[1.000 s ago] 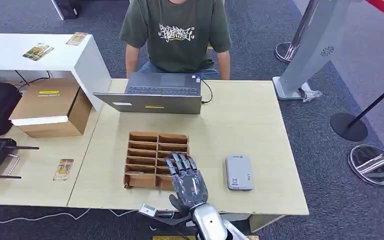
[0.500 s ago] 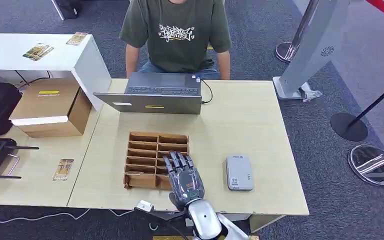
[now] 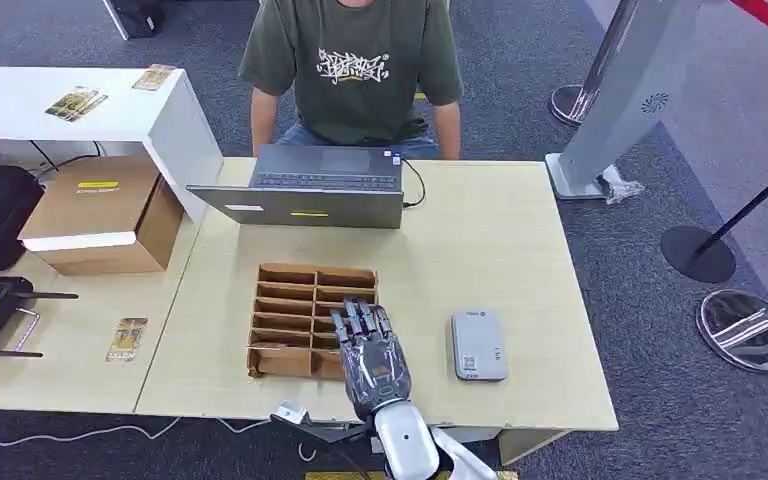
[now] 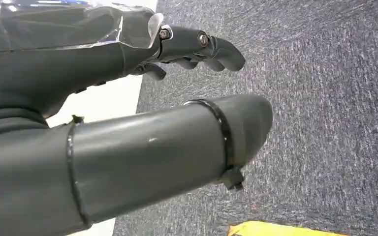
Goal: Pass the card to the sensor for recognition and then transmit it.
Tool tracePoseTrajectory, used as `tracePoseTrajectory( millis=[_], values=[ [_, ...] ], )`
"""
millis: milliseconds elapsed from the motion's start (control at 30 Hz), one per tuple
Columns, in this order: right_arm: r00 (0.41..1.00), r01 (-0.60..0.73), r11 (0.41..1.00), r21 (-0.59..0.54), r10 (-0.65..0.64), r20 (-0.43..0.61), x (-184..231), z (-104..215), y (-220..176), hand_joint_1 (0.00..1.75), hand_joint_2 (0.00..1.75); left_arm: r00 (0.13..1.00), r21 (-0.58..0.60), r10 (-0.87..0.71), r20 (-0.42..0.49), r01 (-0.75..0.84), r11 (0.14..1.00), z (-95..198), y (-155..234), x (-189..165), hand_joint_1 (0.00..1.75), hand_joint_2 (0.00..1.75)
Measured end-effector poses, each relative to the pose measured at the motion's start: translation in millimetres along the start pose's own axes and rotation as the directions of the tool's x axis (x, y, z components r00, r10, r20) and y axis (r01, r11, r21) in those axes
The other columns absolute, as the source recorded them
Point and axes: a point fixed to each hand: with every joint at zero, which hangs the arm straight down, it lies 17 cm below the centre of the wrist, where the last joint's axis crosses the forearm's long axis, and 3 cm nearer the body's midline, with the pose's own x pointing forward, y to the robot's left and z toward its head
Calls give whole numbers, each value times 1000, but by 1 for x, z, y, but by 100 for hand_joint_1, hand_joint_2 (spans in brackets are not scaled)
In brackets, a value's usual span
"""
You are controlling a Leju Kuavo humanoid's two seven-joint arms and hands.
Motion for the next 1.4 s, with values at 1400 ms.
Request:
tracePoseTrajectory(
  millis=[1400],
  values=[
    [1000, 2, 1000, -24, -2, -9, -3, -4, -23, 0, 175, 996, -20, 87, -20, -87, 996, 0, -4, 10, 0, 0]
  ],
)
